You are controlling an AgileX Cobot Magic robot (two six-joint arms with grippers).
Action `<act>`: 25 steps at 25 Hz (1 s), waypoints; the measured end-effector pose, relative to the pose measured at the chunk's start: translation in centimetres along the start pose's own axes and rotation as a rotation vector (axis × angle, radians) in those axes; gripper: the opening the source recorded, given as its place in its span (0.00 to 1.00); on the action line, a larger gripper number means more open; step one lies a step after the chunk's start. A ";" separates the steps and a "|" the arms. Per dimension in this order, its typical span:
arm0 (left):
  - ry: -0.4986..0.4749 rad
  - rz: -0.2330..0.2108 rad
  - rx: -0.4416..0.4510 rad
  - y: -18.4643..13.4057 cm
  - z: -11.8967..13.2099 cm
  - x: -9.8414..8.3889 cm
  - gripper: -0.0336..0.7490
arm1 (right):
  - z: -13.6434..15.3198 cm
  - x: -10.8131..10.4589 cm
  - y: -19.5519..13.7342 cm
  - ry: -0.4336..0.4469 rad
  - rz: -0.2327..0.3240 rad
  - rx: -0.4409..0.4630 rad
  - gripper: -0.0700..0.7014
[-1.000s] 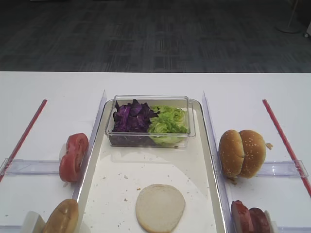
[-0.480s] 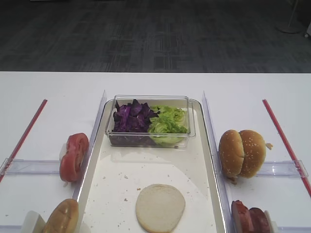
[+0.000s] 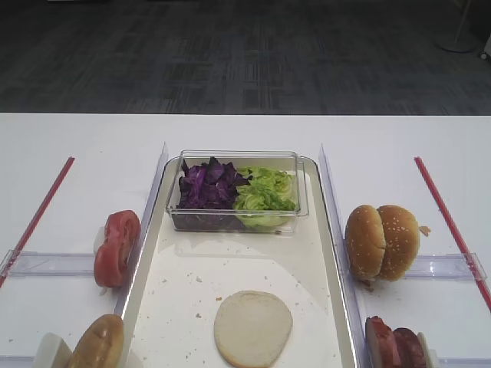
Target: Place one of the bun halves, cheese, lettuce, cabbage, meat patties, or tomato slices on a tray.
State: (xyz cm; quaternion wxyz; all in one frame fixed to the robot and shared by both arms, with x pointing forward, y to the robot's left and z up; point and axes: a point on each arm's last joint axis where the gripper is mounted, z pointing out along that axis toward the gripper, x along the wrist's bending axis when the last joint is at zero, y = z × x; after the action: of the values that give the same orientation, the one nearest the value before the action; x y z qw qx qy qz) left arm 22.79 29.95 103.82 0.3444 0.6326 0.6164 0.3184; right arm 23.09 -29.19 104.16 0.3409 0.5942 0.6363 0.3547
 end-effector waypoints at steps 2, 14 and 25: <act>-0.001 0.000 0.000 0.0 0.0 0.0 0.86 | 0.0 0.0 0.0 0.000 0.000 0.000 0.34; 0.017 -0.014 -0.001 0.0 0.0 0.0 0.85 | 0.0 0.0 0.0 0.000 0.000 0.000 0.34; 0.003 -0.004 0.000 0.0 0.0 0.0 0.85 | 0.0 0.0 0.0 0.000 0.002 0.000 0.34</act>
State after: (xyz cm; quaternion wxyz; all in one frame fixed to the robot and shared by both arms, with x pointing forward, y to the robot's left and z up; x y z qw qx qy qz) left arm 22.79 29.92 103.82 0.3443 0.6309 0.6180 0.3185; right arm 23.09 -29.19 104.16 0.3406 0.5948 0.6358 0.3550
